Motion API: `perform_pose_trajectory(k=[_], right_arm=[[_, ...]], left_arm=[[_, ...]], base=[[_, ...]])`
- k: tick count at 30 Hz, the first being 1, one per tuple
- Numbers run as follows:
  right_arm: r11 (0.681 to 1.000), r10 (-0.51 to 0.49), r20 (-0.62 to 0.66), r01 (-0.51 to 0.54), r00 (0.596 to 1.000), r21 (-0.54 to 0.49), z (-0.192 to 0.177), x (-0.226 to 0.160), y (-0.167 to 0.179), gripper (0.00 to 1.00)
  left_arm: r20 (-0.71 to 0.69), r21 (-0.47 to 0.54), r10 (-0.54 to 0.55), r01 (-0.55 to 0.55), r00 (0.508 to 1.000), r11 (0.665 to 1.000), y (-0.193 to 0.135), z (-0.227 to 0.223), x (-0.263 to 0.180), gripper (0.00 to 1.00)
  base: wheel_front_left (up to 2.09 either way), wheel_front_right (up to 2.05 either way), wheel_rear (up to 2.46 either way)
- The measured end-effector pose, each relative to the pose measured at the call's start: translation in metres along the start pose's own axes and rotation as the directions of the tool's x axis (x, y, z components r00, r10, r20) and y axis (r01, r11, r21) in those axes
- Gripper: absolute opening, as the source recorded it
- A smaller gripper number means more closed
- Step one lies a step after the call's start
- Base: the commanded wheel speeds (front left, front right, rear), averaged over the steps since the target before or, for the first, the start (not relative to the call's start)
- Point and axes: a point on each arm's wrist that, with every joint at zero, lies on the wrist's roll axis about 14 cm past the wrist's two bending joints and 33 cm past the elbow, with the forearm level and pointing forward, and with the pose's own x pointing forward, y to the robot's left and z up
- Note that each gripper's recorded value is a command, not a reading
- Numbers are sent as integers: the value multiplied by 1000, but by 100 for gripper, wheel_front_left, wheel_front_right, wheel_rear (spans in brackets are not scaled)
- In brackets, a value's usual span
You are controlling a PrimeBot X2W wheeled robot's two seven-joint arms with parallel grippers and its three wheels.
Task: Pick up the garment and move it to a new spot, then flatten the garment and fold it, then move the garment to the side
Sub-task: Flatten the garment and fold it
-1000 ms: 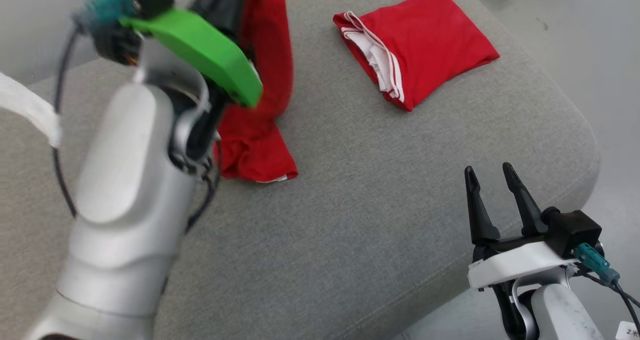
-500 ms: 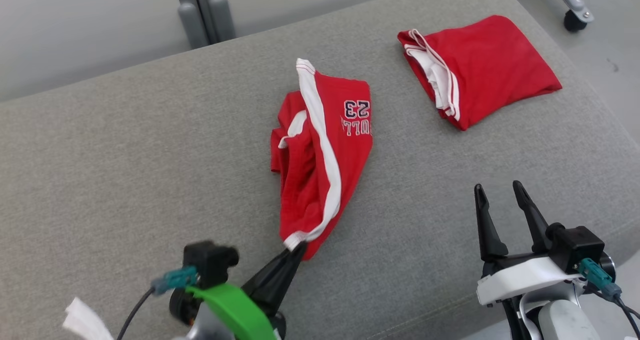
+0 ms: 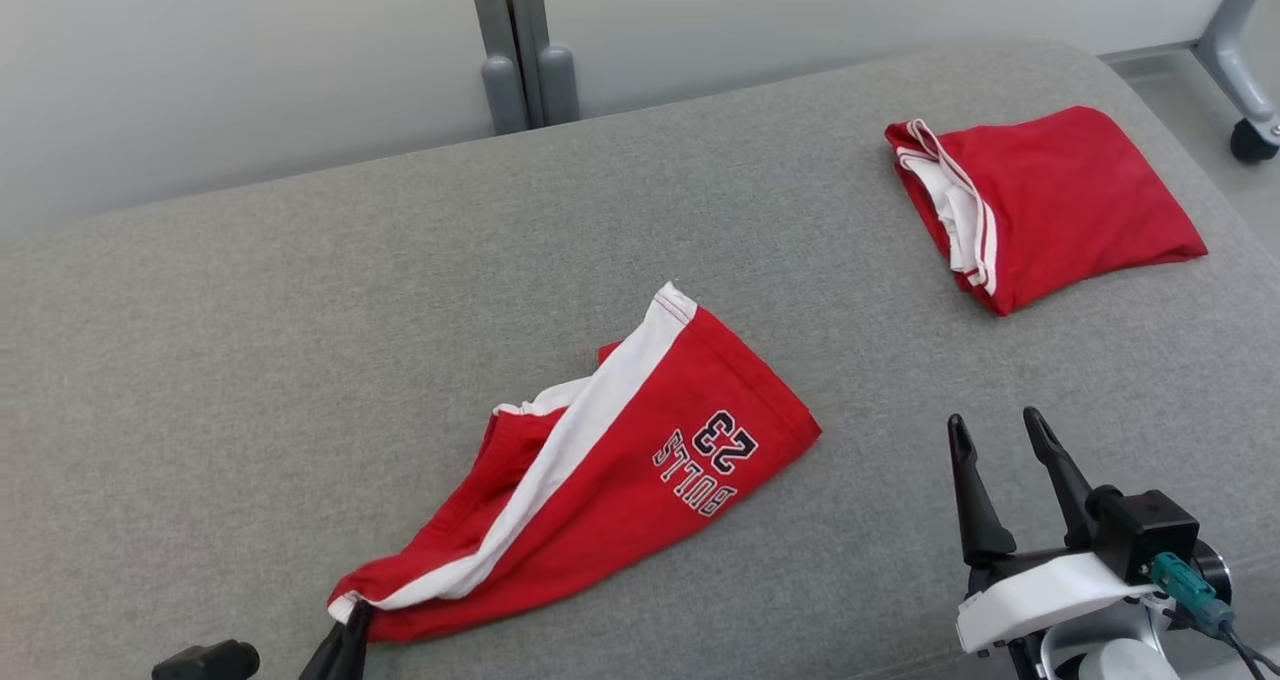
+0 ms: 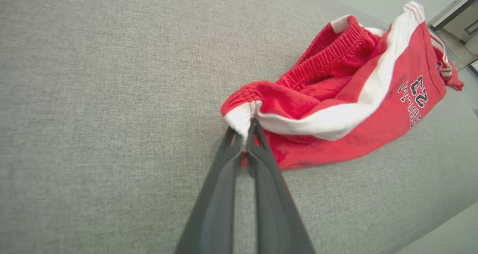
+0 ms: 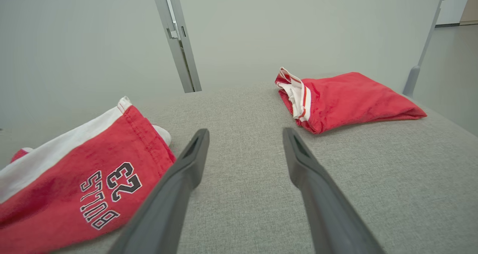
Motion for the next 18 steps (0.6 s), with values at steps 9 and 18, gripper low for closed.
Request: perform_pose_trajectory(k=[9, 18], right_arm=[[1000, 29, 15, -29, 999, -1, 4, 1, 9, 100], [1000, 22, -6, -22, 1000, 1, -2, 4, 7, 100]], left_arm=[[26, -85, 85, -83, 996, 993, 25, 8, -14, 100], [17, 4, 78, -78, 997, 997, 16, 44, -9, 100]], base=[[0, 0, 0], [0, 0, 0]])
